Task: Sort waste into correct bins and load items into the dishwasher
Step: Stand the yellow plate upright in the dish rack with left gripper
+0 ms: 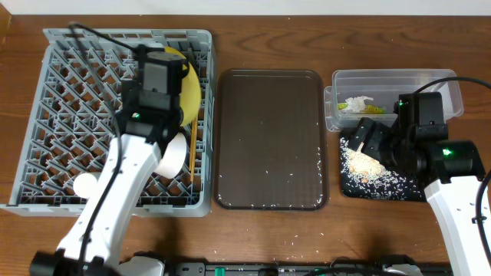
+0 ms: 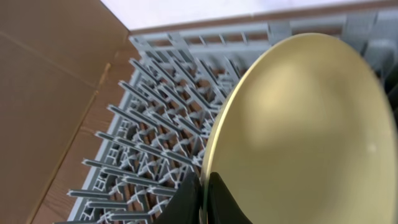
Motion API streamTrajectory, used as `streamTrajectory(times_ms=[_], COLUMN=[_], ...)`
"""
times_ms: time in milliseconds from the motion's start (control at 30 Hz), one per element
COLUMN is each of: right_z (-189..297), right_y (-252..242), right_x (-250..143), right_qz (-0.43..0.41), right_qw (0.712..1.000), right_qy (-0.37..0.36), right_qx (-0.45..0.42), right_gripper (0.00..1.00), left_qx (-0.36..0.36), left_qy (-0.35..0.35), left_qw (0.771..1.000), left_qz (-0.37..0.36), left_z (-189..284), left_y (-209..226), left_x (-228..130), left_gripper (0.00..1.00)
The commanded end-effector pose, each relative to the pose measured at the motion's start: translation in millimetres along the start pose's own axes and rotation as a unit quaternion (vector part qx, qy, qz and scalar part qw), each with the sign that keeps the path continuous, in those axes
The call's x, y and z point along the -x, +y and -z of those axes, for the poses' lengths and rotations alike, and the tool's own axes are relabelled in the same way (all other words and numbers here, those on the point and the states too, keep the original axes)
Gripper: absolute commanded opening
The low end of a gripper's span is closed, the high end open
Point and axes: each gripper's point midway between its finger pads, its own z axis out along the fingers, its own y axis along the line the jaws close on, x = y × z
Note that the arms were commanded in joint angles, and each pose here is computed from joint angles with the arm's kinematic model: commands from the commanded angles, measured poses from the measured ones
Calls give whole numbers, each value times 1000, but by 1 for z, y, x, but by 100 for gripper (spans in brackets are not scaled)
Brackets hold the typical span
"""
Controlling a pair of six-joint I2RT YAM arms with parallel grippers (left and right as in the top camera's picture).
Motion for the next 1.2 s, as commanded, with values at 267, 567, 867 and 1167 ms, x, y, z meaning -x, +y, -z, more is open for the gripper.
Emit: streamTrajectory(times_ms=[267, 567, 867, 1167], right_z=[1, 1, 1, 1], right_y=[-2, -2, -2, -2], right_x=[3, 3, 3, 3], right_qz=[-8, -8, -8, -8], right_qw=[1000, 1000, 1000, 1000], right_qy=[-5, -5, -5, -5], right_qx=[-4, -4, -4, -4], right_gripper=[99, 99, 99, 99], left_qx=[-25, -163, -145, -108], left_qy=[-13, -59, 5, 58], left_qw=[999, 984, 988, 988], left_qz=[-34, 40, 55, 89], left_z=[14, 87, 79, -14], left_y=[-43, -50, -34, -46], left_x=[1, 17, -13, -20], left_gripper=[48, 66, 42, 57])
